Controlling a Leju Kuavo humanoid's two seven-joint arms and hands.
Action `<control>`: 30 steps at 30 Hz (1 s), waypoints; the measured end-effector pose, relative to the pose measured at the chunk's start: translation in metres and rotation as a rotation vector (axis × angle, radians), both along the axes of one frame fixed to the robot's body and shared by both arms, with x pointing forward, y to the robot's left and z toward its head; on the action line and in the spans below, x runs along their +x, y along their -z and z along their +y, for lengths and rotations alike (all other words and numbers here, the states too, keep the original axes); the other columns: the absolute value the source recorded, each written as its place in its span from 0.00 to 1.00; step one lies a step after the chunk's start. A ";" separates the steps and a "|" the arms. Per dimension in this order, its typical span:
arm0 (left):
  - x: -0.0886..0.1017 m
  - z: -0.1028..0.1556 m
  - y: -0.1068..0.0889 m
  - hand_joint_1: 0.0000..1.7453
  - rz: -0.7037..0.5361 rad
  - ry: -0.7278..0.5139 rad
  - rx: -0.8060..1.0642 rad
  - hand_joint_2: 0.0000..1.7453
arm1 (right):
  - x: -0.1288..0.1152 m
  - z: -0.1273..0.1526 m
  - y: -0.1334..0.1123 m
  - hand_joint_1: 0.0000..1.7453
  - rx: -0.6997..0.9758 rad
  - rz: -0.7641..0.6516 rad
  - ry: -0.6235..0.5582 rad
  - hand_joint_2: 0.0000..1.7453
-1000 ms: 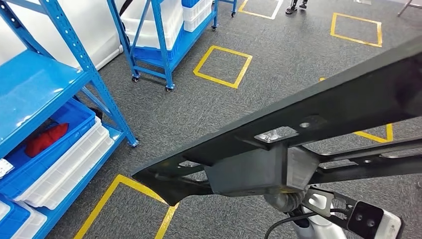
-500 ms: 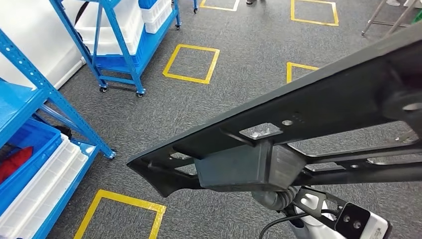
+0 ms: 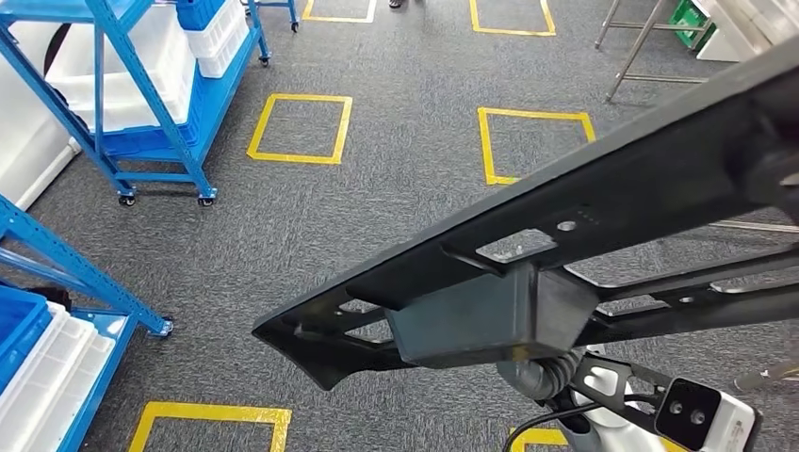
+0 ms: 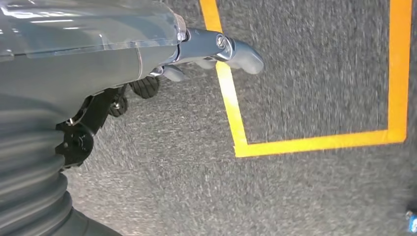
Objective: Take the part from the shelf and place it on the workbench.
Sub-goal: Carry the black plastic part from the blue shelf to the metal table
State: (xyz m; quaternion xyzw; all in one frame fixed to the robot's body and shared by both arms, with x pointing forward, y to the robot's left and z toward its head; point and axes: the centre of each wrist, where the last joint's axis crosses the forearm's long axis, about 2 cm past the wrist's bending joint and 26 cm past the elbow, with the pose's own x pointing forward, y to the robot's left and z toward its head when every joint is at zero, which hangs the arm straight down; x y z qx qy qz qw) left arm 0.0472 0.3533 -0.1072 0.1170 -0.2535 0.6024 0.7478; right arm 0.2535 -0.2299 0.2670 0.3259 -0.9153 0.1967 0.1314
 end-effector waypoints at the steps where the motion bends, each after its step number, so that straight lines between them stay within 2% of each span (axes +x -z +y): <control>1: 0.000 0.000 0.000 0.00 -0.002 0.000 0.002 1.00 | 0.000 -0.002 0.000 1.00 -0.003 0.001 0.000 1.00; 14: 0.006 -0.002 -0.001 0.00 -0.023 0.001 0.008 1.00 | -0.002 0.002 0.005 1.00 -0.025 0.002 0.035 1.00; 25: 0.002 -0.003 0.000 0.00 -0.004 -0.021 0.002 1.00 | -0.005 0.023 0.006 1.00 0.029 0.032 -0.013 1.00; 30: 0.007 -0.003 -0.001 0.00 -0.014 -0.031 0.000 1.00 | -0.005 0.026 0.006 1.00 0.048 0.053 -0.050 1.00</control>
